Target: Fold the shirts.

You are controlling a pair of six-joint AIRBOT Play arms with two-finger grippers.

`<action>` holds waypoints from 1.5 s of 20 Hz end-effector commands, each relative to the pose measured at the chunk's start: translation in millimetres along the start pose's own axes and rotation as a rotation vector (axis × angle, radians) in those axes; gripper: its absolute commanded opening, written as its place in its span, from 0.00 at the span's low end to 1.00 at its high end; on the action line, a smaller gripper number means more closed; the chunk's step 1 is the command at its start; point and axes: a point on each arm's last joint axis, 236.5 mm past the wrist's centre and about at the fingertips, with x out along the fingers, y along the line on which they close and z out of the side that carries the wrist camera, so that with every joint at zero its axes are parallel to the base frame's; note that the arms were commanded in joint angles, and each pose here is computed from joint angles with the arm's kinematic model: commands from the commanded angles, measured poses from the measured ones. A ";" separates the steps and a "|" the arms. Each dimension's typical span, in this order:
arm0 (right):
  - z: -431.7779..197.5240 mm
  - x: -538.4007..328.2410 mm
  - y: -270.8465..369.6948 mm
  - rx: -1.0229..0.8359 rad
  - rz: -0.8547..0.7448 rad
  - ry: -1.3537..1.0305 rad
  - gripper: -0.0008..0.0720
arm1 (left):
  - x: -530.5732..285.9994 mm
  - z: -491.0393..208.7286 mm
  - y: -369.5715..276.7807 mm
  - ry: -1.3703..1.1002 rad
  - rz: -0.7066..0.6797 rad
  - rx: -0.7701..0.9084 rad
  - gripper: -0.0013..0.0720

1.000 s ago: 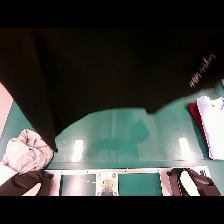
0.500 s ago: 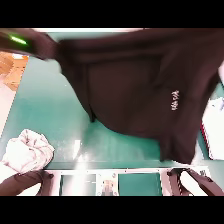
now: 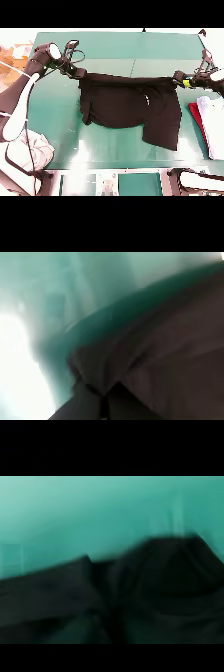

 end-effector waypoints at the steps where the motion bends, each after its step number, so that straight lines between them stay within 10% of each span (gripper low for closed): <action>1: -4.9 12.7 -20.4 -0.004 -0.038 0.040 0.50 | 1.6 14.6 2.2 -0.020 -0.044 -0.027 0.86; 11: -90.5 -89.7 -152.5 0.233 -0.189 0.380 0.51 | -59.0 -70.8 17.4 0.378 0.048 -0.034 0.90; 13: -107.9 -85.8 -162.7 0.264 -0.196 0.397 0.51 | -49.3 -114.0 -1.8 0.524 -0.050 -0.070 0.43; 15: -114.0 -79.6 -162.6 0.271 -0.187 0.393 0.51 | -49.0 -163.4 -11.2 0.652 -0.094 -0.101 0.33; 16: -112.6 -77.6 -160.8 0.270 -0.179 0.385 0.51 | -55.7 -189.1 -9.2 0.702 -0.082 -0.090 0.05; 22: -108.0 -75.7 -160.4 0.275 -0.175 0.363 0.50 | -84.6 -257.1 -22.9 0.498 -0.022 -0.138 0.05; 23: -107.9 -75.6 -160.1 0.276 -0.174 0.363 0.50 | -78.8 -255.7 -37.8 0.431 -0.079 -0.172 0.13; 24: -106.9 -74.9 -158.1 0.281 -0.166 0.360 0.50 | -69.3 -249.7 -50.3 0.358 -0.128 -0.217 0.61; 25: -106.2 -74.5 -156.4 0.286 -0.158 0.356 0.50 | -58.6 -243.3 -54.3 0.301 -0.143 -0.246 0.70; 30: -102.7 -72.4 -149.8 0.305 -0.131 0.343 0.50 | -4.4 -221.1 -89.1 0.176 -0.143 -0.162 0.68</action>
